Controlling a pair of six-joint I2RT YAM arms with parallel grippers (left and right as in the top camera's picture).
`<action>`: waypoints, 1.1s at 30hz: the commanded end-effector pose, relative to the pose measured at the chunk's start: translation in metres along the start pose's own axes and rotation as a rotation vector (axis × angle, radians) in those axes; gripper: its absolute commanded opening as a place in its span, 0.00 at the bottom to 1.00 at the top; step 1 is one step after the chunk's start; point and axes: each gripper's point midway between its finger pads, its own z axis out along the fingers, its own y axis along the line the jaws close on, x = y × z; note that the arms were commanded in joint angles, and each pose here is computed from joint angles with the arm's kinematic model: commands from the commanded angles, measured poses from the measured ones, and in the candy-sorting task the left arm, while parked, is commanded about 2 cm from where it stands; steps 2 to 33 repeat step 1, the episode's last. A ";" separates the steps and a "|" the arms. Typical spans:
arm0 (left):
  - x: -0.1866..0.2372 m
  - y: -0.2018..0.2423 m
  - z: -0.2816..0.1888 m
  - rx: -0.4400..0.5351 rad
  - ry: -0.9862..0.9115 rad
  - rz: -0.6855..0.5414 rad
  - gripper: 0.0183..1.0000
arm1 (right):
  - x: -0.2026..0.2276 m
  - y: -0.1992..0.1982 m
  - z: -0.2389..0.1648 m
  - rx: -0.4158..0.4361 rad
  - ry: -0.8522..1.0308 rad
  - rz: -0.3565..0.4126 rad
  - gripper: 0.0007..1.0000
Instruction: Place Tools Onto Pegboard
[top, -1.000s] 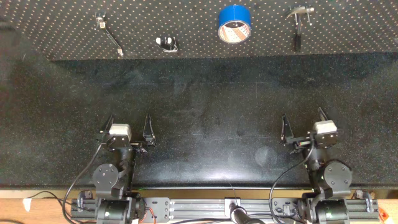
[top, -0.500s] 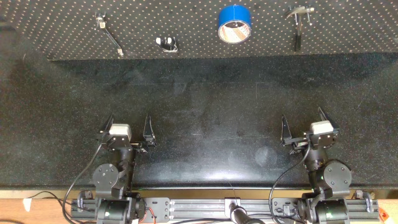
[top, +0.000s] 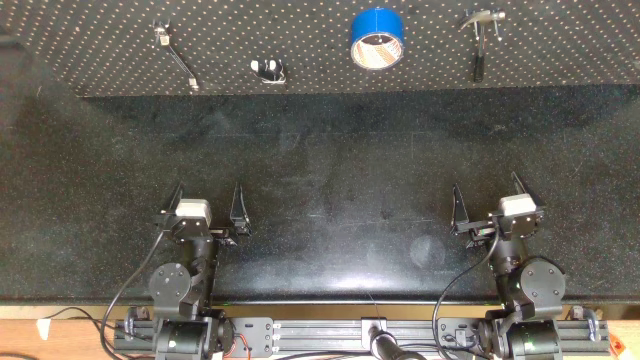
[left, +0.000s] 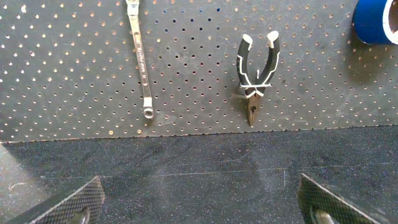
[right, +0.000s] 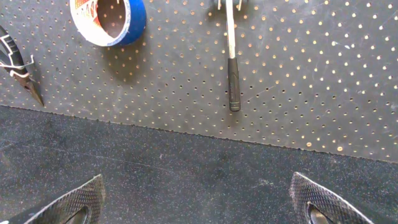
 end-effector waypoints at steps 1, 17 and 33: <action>0.001 -0.001 0.000 0.004 0.003 0.002 1.00 | 0.001 -0.001 0.000 0.011 0.003 -0.017 0.96; 0.001 -0.001 0.000 0.004 0.003 0.002 1.00 | 0.001 -0.001 0.000 0.011 0.003 -0.017 0.96; 0.001 -0.001 0.000 0.004 0.003 0.002 1.00 | 0.001 -0.001 0.000 0.011 0.003 -0.017 0.96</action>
